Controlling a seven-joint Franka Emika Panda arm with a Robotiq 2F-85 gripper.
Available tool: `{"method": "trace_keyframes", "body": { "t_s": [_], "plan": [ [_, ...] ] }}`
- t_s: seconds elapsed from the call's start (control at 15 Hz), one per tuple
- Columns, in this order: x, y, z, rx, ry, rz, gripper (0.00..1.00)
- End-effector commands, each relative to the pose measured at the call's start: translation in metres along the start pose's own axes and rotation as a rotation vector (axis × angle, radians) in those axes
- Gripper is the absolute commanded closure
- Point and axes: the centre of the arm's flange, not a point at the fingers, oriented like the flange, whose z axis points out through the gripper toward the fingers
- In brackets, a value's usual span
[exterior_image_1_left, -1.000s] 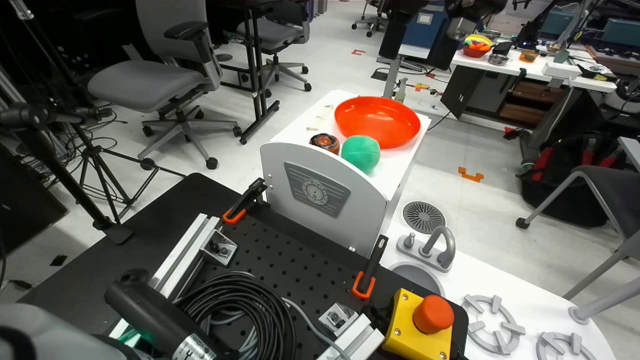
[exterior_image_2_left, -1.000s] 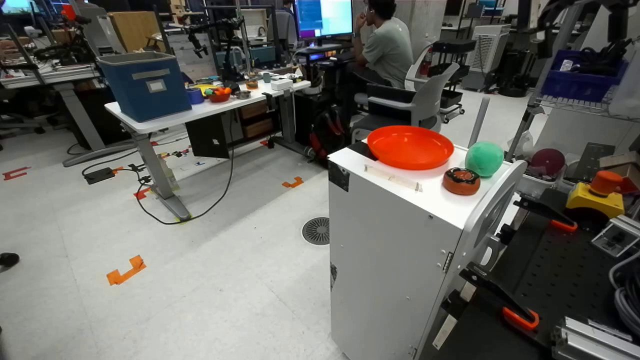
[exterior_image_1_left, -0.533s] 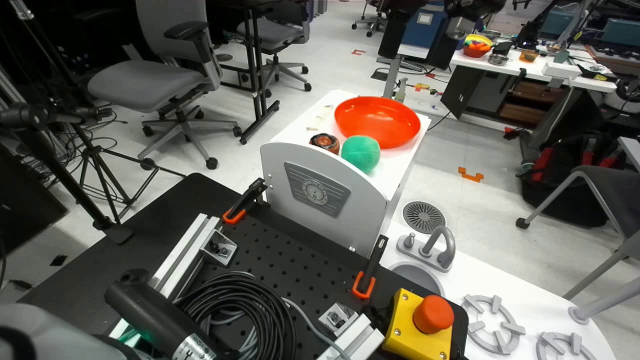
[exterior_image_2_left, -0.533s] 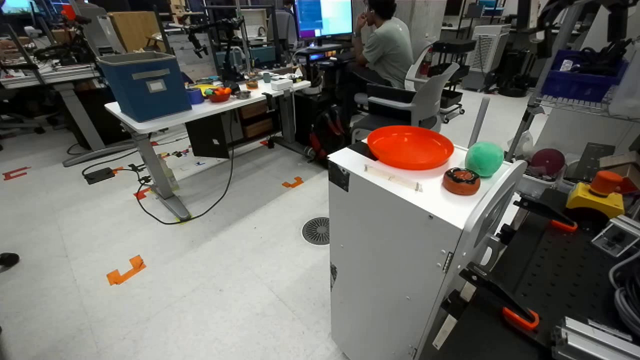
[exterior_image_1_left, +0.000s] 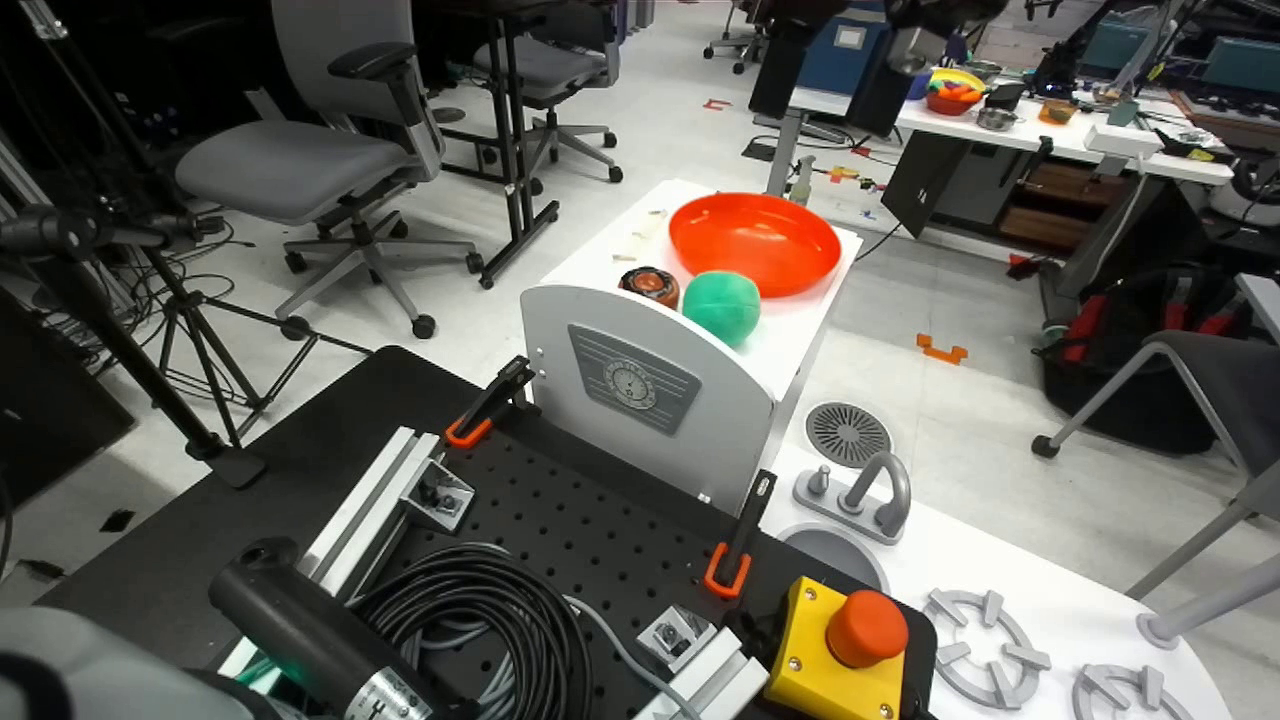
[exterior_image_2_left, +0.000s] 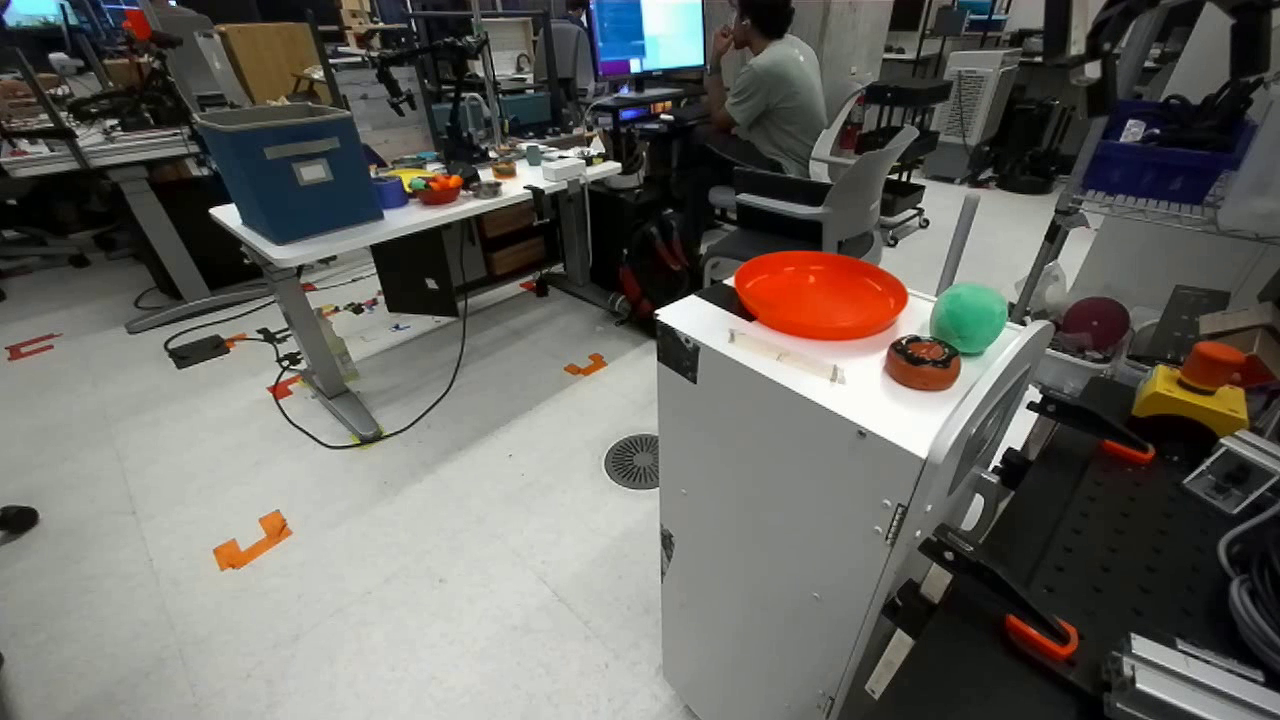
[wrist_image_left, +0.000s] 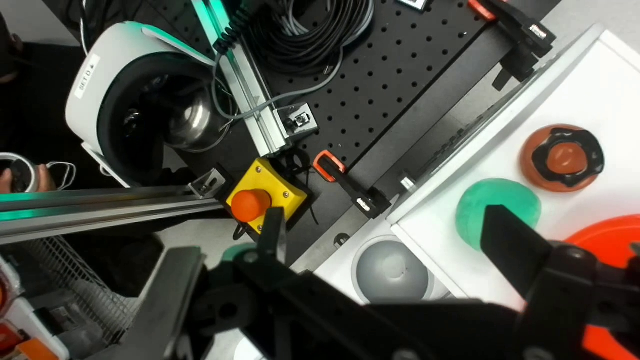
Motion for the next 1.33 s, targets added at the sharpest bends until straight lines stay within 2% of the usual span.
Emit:
{"method": "trace_keyframes", "body": {
  "t_s": [0.0,0.2,0.47,0.6,0.8,1.27],
  "plan": [
    [0.000,-0.002,-0.007,0.011,0.013,-0.024,0.00],
    [-0.001,-0.003,-0.009,0.062,0.053,-0.025,0.00],
    [0.006,-0.014,-0.021,0.251,0.189,-0.027,0.00],
    [0.008,-0.016,-0.028,0.307,0.243,-0.035,0.00],
    [0.009,-0.016,-0.033,0.338,0.276,-0.052,0.00],
    [0.007,-0.016,-0.038,0.389,0.288,-0.111,0.00]
  ]
}}
